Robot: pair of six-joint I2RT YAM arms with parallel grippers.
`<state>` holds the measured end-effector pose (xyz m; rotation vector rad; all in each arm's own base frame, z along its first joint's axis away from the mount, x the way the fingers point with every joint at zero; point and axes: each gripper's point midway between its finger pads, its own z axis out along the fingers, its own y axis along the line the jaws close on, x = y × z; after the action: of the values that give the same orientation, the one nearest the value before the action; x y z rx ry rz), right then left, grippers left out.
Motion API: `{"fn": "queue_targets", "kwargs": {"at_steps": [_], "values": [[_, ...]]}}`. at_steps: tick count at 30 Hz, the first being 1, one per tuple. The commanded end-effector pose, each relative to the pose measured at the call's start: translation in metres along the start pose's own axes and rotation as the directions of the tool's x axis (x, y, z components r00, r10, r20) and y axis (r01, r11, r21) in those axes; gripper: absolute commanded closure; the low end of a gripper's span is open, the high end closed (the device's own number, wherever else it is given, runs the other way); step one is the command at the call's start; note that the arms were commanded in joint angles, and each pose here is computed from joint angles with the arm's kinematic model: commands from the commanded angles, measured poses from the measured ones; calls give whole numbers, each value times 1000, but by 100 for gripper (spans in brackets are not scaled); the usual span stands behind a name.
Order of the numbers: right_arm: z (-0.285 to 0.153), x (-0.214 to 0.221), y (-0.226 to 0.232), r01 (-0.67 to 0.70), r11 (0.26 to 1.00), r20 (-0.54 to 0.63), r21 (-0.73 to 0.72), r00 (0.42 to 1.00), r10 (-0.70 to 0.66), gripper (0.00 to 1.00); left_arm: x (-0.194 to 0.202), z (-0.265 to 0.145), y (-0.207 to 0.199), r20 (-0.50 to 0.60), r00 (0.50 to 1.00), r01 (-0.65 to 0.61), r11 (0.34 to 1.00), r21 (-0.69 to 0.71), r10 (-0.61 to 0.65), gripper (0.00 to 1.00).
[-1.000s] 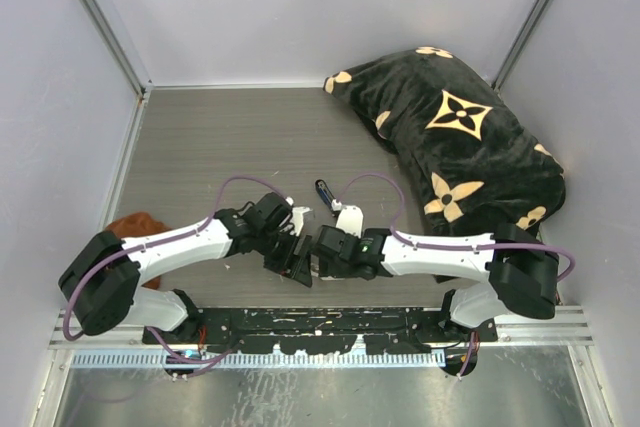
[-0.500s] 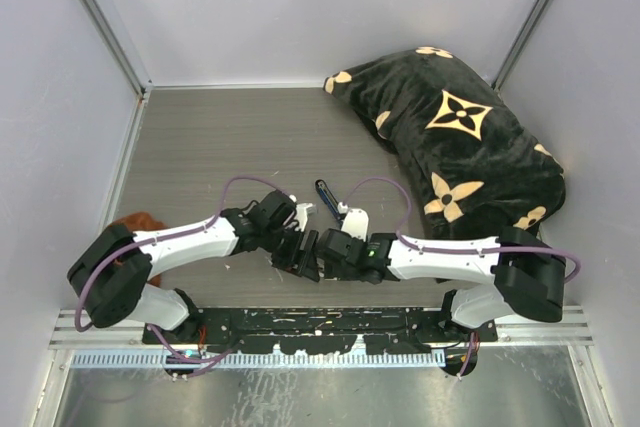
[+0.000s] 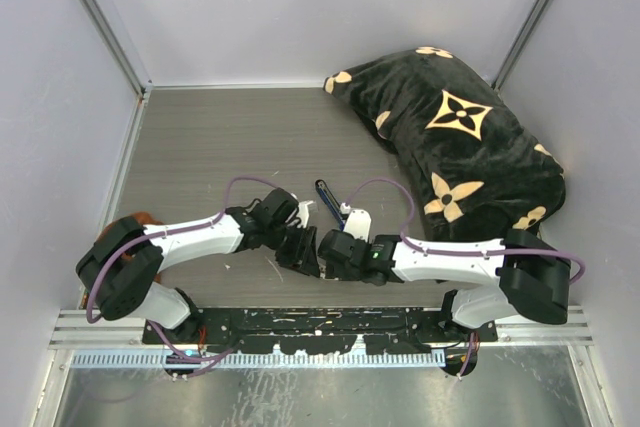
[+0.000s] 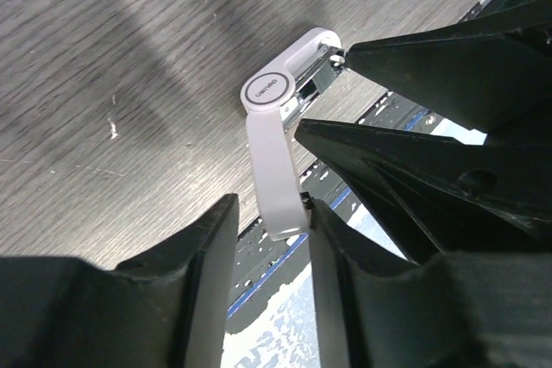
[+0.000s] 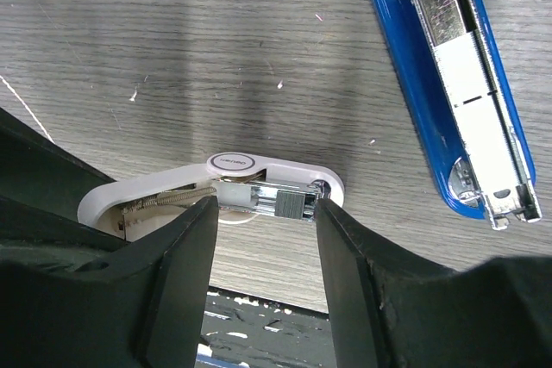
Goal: Load the staples into the stapler
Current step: Adjust the staple in the stapler.
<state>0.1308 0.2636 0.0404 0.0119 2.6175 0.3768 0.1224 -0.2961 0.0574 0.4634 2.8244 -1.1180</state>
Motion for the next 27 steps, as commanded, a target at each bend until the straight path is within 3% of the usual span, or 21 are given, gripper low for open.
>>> {"fn": "queue_targets", "kwargs": {"at_steps": [1,8,19,27], "values": [[-5,-6,-2,-19,1000,29,-7,999,20,45,-21,-2,-19,58,998,-44,997,60,40,65],[-15,-18,-18,-20,999,68,48,998,16,45,-22,-3,-23,60,997,-46,996,83,41,78],[-20,-20,-36,-33,995,74,98,997,26,45,-22,-5,-20,67,996,-55,997,55,52,91],[-32,-33,-13,-68,998,101,-5,992,68,50,-22,-6,-18,67,996,-55,998,42,52,93]]}}
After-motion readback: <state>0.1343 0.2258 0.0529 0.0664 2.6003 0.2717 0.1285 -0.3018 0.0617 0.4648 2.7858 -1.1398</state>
